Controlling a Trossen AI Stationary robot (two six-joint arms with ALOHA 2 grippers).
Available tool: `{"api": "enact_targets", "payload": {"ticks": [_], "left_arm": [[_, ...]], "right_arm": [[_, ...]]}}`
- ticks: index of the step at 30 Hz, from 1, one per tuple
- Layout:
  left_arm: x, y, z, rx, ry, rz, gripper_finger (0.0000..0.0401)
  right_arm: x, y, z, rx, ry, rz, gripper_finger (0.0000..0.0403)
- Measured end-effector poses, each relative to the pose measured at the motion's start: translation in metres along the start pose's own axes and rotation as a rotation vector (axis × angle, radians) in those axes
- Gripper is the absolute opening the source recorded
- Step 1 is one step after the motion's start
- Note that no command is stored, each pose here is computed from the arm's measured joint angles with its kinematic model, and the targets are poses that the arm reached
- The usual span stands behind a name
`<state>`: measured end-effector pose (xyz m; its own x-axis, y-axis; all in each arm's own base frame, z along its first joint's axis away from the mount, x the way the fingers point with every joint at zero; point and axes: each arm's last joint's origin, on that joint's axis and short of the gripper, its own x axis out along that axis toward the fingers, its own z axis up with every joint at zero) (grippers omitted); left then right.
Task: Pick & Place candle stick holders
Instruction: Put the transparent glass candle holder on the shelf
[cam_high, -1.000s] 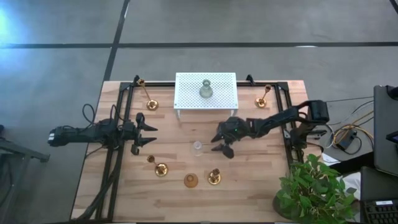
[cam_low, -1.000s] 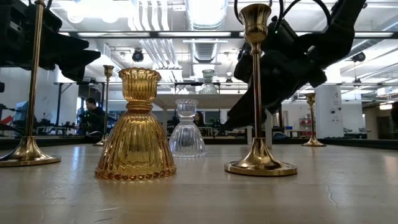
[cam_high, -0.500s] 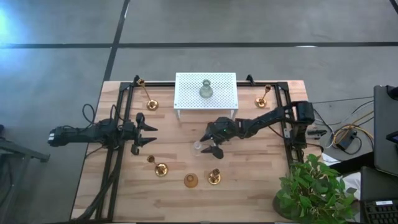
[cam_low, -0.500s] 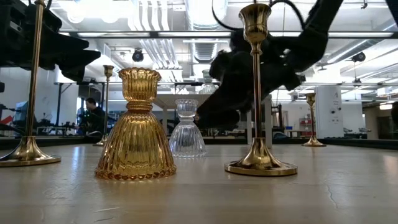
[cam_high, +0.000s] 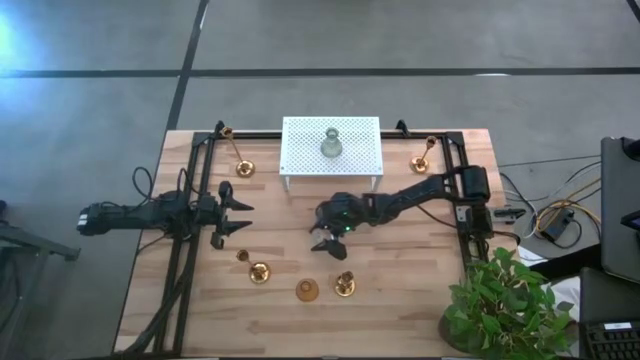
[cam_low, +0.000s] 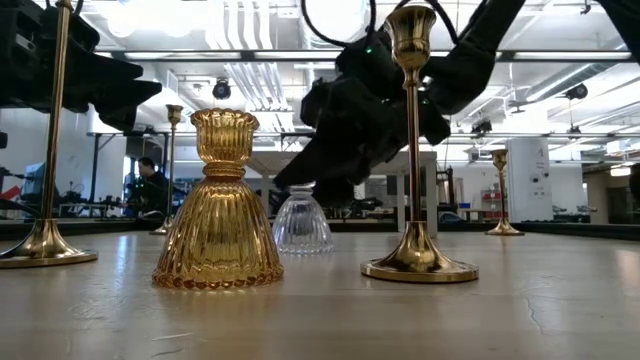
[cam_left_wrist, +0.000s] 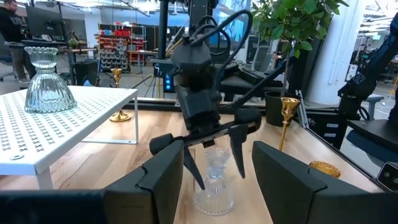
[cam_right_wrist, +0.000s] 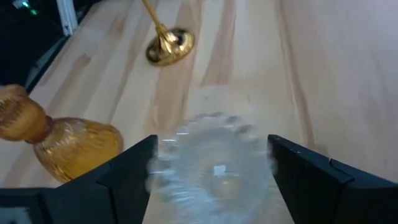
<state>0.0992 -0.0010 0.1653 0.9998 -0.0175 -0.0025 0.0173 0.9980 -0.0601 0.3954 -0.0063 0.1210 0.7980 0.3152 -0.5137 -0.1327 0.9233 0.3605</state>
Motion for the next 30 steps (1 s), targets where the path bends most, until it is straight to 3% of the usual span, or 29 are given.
{"api": "enact_targets", "payload": {"ticks": [11,19,30], "left_arm": [[0.0,0.0,0.0,0.0,0.0,0.0,0.0197],[0.0,0.0,0.0,0.0,0.0,0.0,0.0197],[0.0,0.0,0.0,0.0,0.001,0.0,0.0197]], "right_arm": [[0.002,-0.001,0.0,0.011,0.036,0.004,0.0226],[-0.003,0.002,0.005,0.006,0.027,0.007,0.0133],[-0.033,0.011,0.018,-0.013,0.029,-0.029,0.013]]}}
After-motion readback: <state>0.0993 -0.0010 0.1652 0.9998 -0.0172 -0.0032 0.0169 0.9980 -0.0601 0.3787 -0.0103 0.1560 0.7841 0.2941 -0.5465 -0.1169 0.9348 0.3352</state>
